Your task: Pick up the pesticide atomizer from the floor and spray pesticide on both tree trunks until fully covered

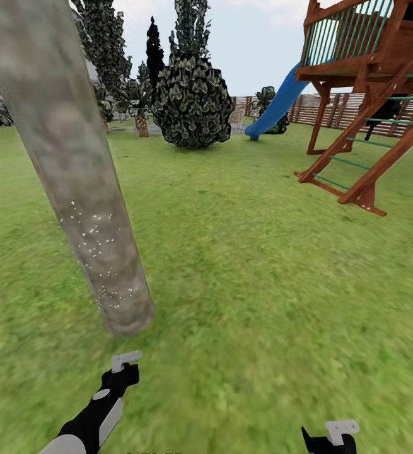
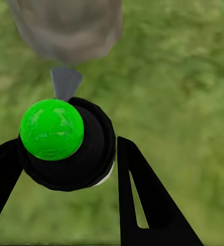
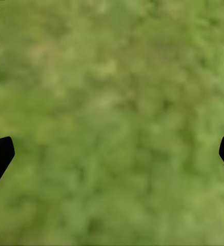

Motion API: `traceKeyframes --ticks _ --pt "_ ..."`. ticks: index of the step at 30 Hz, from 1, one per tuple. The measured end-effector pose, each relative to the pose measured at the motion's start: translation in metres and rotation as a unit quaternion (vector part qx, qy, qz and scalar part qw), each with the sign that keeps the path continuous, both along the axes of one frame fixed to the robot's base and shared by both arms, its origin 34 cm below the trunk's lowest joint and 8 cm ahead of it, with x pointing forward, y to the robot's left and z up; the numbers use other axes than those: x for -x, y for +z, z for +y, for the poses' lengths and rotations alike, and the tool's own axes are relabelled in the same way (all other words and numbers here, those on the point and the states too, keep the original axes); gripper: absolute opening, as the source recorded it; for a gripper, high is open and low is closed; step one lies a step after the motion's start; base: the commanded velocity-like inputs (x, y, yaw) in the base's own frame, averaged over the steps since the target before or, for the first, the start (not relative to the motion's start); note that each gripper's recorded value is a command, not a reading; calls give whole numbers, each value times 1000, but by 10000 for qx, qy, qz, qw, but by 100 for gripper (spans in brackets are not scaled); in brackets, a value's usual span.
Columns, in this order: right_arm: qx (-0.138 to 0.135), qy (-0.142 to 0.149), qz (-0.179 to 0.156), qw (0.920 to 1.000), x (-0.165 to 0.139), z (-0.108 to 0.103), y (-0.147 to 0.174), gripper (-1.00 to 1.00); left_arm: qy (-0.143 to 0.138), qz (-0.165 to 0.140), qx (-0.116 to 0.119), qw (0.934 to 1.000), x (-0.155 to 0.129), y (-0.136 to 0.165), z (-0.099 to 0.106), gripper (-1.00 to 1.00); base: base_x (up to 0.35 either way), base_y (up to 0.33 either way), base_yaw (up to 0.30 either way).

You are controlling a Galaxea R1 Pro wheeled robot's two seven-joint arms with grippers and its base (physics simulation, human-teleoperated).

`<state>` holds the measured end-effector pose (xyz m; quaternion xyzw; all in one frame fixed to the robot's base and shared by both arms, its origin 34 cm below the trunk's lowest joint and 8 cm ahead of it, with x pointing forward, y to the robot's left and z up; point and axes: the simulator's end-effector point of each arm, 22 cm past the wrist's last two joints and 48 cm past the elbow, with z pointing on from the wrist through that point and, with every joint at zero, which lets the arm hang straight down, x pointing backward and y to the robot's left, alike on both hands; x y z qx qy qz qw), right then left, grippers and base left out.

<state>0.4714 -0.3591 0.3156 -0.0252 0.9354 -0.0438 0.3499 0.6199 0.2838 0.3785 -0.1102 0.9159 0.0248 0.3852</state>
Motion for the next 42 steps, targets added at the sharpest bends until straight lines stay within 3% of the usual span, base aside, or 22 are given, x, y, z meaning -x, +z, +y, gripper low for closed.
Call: traceKeyframes --ticks 13,18,33,42 --pt "0 0 1 10000 0 0 0 100 17 9 -2 10000 1 -1 1 -100 0 -272 227" --pt "0 0 0 10000 0 0 0 100 268 6 80 9996 3 -2 12 -100 9 -273 50" --pt "0 -1 3 10000 0 0 0 100 276 15 91 9996 4 -2 11 -100 83 -273 265" --pt "0 0 1 10000 0 0 0 100 277 20 92 9996 4 -2 11 -100 88 -273 16"
